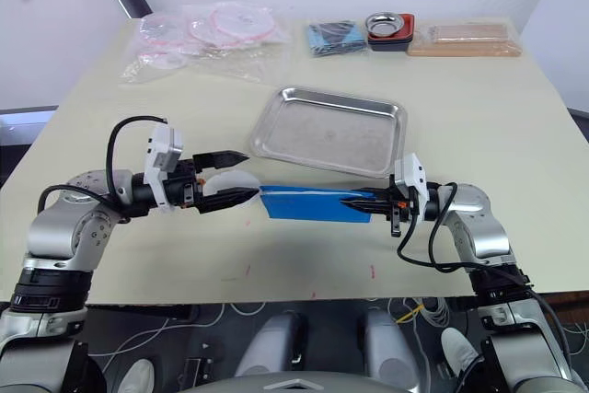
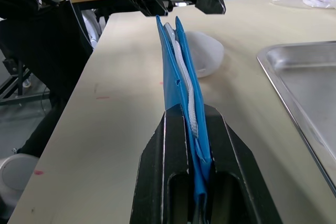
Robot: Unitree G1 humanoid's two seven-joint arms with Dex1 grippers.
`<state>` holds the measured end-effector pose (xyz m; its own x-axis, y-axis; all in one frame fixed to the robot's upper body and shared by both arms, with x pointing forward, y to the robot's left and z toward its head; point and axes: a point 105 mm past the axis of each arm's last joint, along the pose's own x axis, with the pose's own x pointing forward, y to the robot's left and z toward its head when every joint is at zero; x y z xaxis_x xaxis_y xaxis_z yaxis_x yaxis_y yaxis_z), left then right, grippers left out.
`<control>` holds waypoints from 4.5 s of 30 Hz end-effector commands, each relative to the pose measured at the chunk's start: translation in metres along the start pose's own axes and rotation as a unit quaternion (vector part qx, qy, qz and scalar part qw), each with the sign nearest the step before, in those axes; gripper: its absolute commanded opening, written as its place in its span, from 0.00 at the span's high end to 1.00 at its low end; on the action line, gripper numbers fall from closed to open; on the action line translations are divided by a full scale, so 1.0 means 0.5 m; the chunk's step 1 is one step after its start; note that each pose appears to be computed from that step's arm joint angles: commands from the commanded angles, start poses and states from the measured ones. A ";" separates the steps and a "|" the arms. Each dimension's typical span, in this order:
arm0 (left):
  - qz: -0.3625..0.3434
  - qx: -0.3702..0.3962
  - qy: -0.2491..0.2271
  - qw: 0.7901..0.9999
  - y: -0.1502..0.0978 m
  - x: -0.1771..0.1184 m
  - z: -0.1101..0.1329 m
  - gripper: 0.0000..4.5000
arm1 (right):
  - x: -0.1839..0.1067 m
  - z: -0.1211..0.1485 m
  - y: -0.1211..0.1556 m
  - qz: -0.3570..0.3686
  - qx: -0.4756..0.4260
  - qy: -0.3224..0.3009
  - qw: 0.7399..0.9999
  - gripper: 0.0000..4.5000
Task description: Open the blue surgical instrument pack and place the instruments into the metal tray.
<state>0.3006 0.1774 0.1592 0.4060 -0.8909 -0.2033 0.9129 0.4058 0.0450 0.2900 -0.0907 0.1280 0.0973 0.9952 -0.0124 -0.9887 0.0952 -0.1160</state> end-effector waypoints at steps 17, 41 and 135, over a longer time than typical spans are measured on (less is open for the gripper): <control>-0.059 0.006 -0.042 0.997 -0.027 0.041 0.019 0.12 | 0.009 0.027 0.008 0.019 -0.018 -0.022 0.999 1.00; -0.095 -0.016 -0.015 0.995 -0.041 0.048 -0.023 0.99 | 0.000 0.022 0.001 0.001 0.001 -0.016 1.000 0.92; -0.009 0.038 -0.031 0.999 0.028 0.083 -0.076 0.16 | -0.055 -0.088 0.146 0.049 0.088 0.150 0.984 0.06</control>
<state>0.3324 0.1486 0.1032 0.3915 -0.9016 -0.1838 0.9199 0.3783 0.1036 0.2149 -0.1080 0.0646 -0.0308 0.9456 -0.3238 -0.9946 0.0031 0.1036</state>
